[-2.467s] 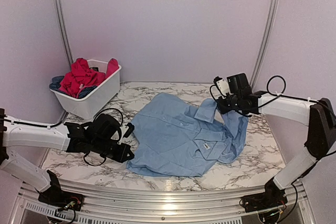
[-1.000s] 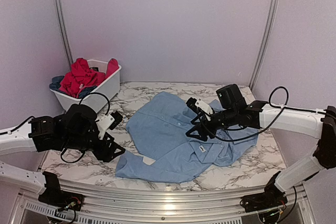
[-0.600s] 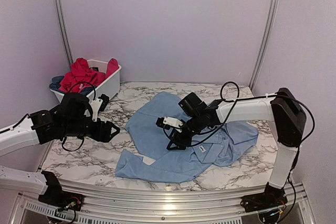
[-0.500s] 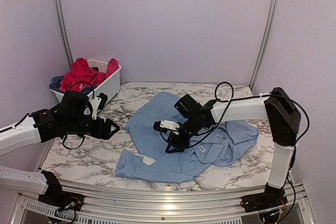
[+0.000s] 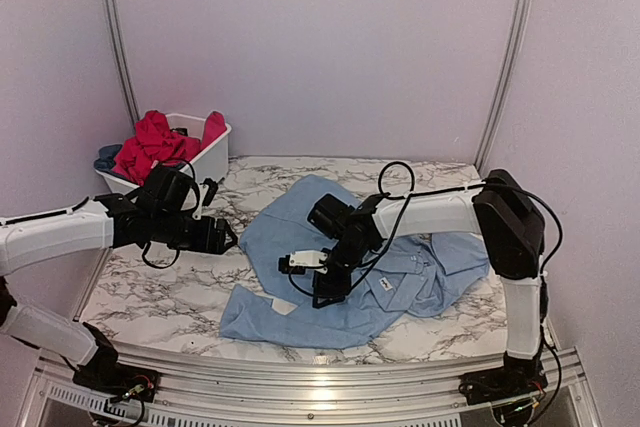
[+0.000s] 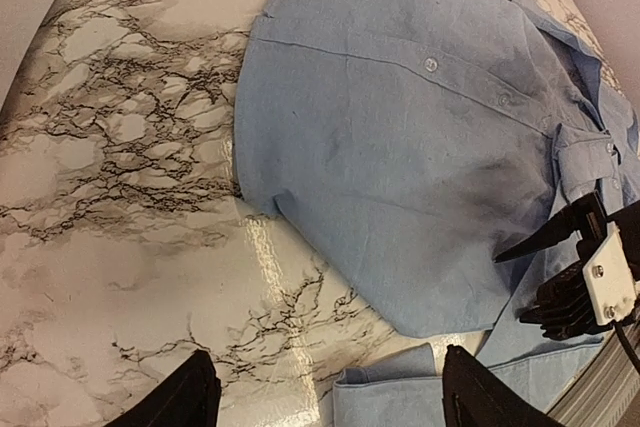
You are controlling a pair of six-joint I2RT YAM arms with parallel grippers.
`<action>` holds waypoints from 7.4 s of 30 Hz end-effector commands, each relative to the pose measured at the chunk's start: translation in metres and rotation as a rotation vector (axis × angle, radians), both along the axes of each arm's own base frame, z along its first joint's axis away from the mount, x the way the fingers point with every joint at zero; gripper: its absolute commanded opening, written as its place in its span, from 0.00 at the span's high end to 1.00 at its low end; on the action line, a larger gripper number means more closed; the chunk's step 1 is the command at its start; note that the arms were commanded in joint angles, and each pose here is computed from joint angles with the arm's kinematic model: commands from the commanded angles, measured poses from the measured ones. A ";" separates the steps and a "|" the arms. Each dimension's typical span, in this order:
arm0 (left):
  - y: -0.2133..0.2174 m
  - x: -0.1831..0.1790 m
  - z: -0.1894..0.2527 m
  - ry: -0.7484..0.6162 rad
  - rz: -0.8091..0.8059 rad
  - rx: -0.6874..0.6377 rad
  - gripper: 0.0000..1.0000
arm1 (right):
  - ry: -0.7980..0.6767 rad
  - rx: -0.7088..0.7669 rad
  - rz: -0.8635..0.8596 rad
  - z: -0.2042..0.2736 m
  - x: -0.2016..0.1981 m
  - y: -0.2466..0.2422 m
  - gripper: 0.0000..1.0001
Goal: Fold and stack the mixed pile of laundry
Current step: Pick up the crumpled shirt from the center of the board, then flatten out the crumpled shirt at the center of the board, then adjust the flattened shirt at the center of the board.
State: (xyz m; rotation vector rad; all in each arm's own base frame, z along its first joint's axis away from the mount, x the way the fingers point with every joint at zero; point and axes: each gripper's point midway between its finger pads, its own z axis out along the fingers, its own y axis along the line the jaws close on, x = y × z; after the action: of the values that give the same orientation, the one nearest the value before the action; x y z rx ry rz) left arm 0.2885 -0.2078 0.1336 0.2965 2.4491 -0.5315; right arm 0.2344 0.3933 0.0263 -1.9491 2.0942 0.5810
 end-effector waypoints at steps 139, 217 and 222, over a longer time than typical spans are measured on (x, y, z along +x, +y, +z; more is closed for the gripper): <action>-0.068 0.219 0.201 -0.629 0.222 -0.114 1.00 | -1.272 0.650 -1.175 0.410 0.268 -0.324 1.00; -0.020 0.087 -0.044 -0.077 0.020 0.390 0.24 | -0.503 -0.091 -0.699 0.171 0.022 -0.120 1.00; -0.028 0.096 -0.017 -0.129 0.043 0.337 0.23 | -0.644 -0.124 -0.822 0.201 0.116 -0.165 1.00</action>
State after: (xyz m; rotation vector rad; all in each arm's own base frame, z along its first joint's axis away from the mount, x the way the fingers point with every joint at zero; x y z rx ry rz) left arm 0.3757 -0.2335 0.0871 0.4582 2.4625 -0.0487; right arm 0.2787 0.2779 0.2141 -1.0409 2.2200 -0.0554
